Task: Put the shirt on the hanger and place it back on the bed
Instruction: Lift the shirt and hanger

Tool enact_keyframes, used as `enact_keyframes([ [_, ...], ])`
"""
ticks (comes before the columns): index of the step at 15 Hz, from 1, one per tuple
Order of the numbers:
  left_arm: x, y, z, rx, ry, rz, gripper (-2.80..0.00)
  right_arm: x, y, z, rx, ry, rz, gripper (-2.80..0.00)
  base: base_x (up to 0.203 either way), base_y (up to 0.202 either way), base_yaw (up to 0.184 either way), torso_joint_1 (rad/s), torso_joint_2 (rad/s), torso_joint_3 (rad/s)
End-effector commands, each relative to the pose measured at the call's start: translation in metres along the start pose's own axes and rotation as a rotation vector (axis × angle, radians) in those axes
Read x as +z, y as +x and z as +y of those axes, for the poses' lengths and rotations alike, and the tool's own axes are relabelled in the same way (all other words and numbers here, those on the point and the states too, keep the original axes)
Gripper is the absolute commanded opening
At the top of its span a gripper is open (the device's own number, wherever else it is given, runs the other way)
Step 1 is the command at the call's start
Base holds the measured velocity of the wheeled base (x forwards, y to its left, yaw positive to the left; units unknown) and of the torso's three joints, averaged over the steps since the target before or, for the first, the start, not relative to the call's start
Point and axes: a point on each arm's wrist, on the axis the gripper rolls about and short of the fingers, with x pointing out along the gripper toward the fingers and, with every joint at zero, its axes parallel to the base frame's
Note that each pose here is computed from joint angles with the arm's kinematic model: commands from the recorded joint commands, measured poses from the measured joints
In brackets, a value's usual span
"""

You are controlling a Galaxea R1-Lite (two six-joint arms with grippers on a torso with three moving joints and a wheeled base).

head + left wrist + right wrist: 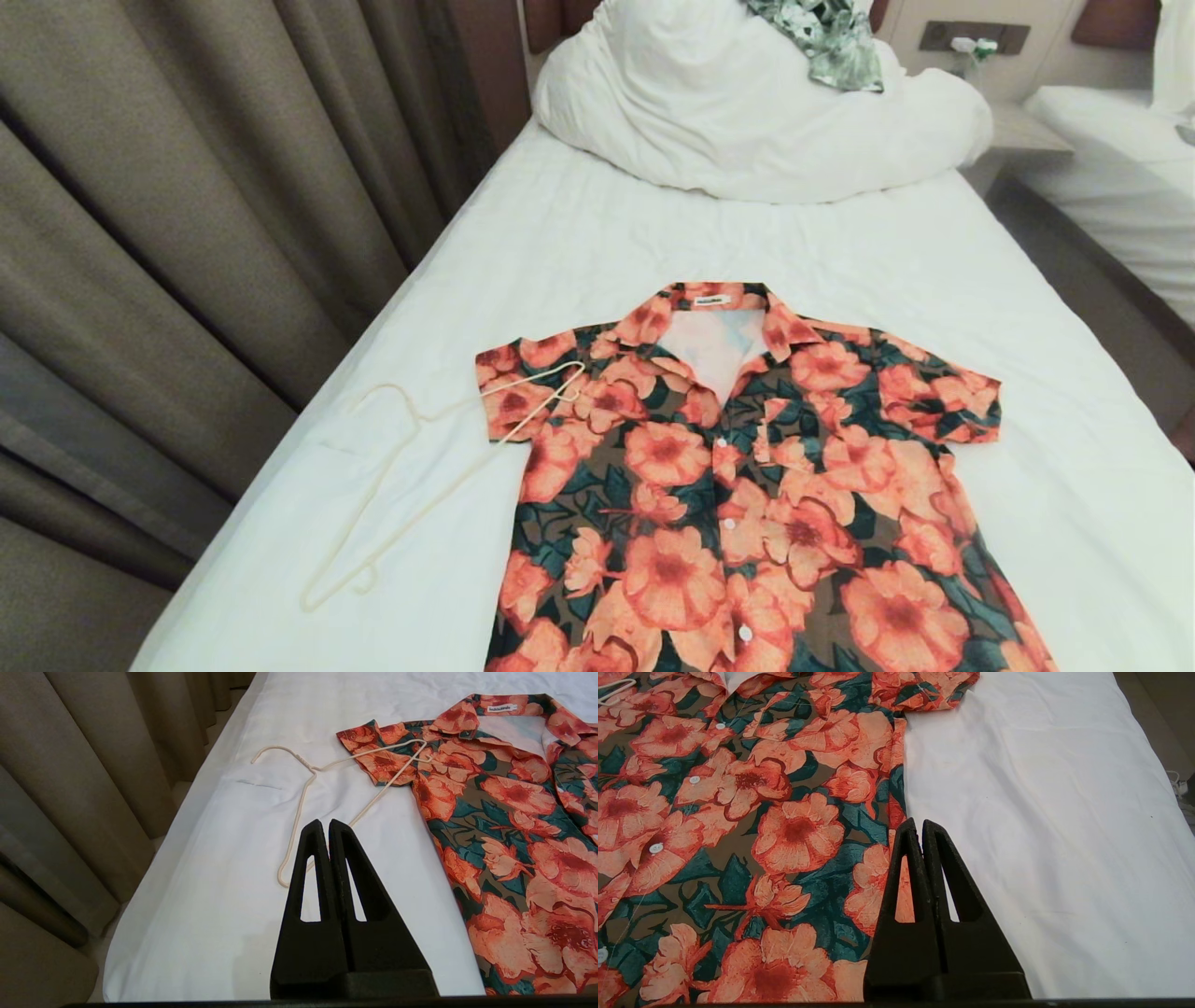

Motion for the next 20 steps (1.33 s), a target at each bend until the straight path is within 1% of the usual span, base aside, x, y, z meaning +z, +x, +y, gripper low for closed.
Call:
enact_keyframes([
  [1, -0.0113, 0.0019, 0.0003, 0.002, 0.0, 0.039, -2.8, 0.0, -0.0001, 0.0, 0.0, 0.0, -0.001, -2.8, 0.0, 0.0, 0.0, 0.0, 0.0, 0.0],
  [20, -0.0115, 0.0019, 0.0002, 0.001, 0.008, 0.041, -2.8, 0.0, -0.0001, 0.0, 0.0, 0.0, -0.001, -2.8, 0.0, 0.0, 0.0, 0.0, 0.0, 0.0],
])
